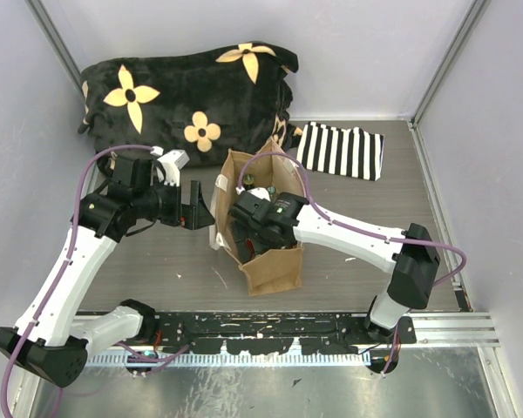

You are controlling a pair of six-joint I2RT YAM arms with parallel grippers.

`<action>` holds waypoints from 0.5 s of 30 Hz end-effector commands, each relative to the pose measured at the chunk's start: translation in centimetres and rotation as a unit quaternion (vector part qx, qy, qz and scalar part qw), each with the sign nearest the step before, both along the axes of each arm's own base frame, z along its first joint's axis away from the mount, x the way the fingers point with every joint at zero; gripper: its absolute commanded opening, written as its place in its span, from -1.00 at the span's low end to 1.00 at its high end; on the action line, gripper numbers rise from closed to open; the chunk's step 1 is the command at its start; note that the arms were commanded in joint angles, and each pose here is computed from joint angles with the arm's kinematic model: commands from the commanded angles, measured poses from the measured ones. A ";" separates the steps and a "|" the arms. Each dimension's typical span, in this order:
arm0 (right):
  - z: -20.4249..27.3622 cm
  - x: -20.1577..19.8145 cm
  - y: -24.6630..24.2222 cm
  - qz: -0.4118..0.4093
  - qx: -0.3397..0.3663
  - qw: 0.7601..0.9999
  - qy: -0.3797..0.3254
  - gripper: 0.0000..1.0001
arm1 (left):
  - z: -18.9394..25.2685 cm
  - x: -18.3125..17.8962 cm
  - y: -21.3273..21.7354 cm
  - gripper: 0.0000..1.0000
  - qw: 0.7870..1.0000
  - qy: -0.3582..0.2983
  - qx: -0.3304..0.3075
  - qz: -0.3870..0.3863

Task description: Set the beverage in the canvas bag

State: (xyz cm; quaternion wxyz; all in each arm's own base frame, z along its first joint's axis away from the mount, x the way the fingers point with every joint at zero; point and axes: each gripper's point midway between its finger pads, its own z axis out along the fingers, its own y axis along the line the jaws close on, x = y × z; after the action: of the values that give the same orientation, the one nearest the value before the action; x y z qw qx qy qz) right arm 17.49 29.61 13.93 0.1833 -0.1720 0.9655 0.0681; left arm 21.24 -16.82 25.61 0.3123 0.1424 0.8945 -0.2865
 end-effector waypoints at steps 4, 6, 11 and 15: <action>6.9 2.3 1.5 -0.025 0.090 0.993 -0.078 1.00 | 0.7 -0.5 -0.2 0.96 1.000 -0.015 -0.011 -0.015; 8.4 2.6 1.6 -0.028 0.104 0.990 -0.091 1.00 | 0.8 -0.5 -0.3 0.96 1.000 -0.015 -0.013 -0.018; 11.4 3.5 1.2 -0.042 0.122 0.984 -0.122 1.00 | 1.0 -0.4 -0.5 0.96 0.999 -0.017 -0.017 -0.022; 14.2 4.5 0.2 -0.065 0.140 0.976 -0.152 1.00 | 1.4 -0.4 -0.8 0.96 0.999 -0.016 -0.027 -0.025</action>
State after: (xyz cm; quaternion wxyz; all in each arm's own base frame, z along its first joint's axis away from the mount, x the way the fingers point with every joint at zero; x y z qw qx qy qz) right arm 20.56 31.22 23.34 0.2946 -0.1308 0.9355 0.1448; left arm 20.87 -17.12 25.91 0.3112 0.1497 0.8899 -0.2981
